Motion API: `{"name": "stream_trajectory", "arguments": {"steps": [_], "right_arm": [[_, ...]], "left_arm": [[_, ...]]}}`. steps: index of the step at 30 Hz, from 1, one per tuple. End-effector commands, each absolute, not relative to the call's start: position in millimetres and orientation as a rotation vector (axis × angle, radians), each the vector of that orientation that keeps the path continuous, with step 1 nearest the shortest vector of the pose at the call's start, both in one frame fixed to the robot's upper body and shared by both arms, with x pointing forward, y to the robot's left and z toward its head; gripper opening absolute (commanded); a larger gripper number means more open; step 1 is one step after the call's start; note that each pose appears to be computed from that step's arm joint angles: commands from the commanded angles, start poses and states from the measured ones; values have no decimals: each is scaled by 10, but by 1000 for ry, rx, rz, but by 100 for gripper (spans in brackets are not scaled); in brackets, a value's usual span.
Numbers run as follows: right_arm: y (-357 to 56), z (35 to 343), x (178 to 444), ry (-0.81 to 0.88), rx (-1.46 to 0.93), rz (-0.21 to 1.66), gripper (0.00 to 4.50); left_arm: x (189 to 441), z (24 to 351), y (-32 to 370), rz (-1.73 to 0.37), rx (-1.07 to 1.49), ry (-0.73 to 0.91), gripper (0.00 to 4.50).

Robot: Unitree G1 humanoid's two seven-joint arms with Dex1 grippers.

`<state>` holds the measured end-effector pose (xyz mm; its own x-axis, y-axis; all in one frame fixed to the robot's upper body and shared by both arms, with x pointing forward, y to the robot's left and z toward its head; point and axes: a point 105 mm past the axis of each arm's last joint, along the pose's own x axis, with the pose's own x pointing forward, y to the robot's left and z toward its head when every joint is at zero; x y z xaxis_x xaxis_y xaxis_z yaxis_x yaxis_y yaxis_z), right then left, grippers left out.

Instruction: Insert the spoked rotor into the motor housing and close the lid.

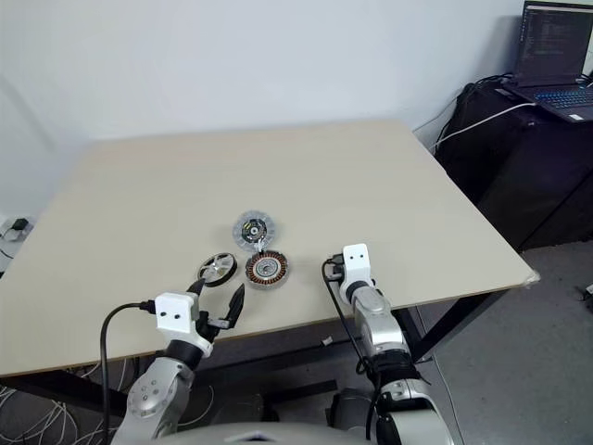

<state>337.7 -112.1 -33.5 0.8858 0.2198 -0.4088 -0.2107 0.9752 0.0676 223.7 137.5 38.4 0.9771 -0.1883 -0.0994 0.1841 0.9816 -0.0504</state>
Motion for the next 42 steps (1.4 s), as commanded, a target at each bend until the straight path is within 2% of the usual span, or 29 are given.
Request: {"name": "stream_trajectory", "arguments": {"steps": [1,6,10,21,29,42], "right_arm": [[-1012,-24,3433,320,30,275,69],[-750,296,3403,222,34,383,69],[-498,397,3364,204,29,470,69],[36,222,3245,239,-123,677,69],[160,155,3277,247,-140,711,69],[283,144,3380,248,-163,737,69]], "left_arm": [[2267,592,1294,-202,-36,35,450],[2283,604,1228,-205,-38,36,450],[2298,577,1209,-212,-42,36,450],[2271,412,1402,-198,-41,48,450],[2252,402,1505,-176,-35,36,450],[2274,487,1351,-180,-45,19,450]]}}
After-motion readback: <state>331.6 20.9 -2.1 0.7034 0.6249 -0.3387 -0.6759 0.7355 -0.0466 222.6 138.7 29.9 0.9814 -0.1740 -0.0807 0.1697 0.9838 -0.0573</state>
